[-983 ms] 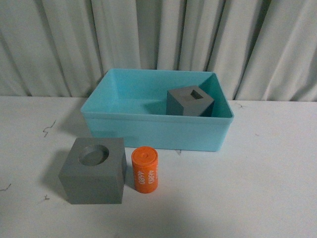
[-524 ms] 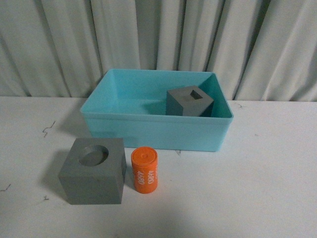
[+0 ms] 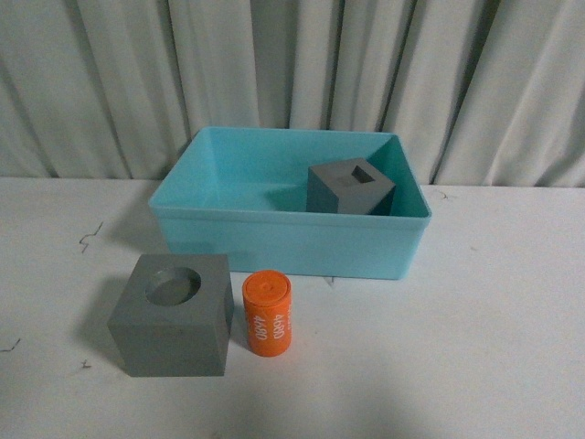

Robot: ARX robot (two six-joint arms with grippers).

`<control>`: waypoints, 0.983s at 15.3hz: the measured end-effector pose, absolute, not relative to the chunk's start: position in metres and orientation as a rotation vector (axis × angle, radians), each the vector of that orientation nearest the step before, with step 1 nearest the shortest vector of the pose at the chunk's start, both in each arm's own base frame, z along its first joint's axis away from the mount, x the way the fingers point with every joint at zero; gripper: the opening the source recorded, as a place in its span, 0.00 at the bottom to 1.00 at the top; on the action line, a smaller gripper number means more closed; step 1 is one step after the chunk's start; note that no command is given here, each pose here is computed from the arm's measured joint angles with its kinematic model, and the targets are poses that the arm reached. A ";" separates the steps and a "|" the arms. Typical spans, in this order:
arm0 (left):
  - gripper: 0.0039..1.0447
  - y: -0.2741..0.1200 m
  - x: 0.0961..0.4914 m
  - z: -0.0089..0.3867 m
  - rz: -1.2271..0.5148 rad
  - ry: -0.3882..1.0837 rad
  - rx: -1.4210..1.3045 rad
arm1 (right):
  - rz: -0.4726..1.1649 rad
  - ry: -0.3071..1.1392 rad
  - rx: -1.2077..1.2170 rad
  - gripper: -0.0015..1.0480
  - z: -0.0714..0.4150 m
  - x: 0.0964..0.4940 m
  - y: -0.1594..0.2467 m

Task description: Place gray and orange parts in blue box

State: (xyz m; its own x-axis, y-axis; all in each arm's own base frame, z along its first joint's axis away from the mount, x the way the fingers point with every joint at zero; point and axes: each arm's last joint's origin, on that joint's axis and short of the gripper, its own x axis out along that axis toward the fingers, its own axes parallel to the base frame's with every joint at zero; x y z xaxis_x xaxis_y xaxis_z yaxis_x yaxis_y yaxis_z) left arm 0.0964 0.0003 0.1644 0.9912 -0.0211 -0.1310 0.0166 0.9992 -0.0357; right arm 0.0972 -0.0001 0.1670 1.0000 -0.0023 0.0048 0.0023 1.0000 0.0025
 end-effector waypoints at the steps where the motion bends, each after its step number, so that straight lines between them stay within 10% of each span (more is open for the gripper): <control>1: 0.94 0.003 0.103 0.171 -0.040 0.505 -0.126 | -0.002 -0.006 0.002 0.92 0.167 0.097 0.000; 3: 0.94 0.002 0.133 0.186 -0.052 0.726 -0.155 | -0.001 -0.004 0.002 0.93 0.167 0.097 0.000; 15: 0.94 -0.077 0.276 0.177 -0.182 0.744 0.065 | 0.000 -0.005 0.002 0.94 0.167 0.097 0.000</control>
State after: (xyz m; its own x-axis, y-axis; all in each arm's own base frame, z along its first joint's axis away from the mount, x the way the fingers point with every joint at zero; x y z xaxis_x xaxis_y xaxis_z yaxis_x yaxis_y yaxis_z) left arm 0.2764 -0.0774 0.1772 0.7212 -0.1413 -0.6782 0.1873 0.9823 -0.0055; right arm 0.0972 0.0000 0.1670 1.0000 0.0000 0.0048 0.0000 1.0000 0.0025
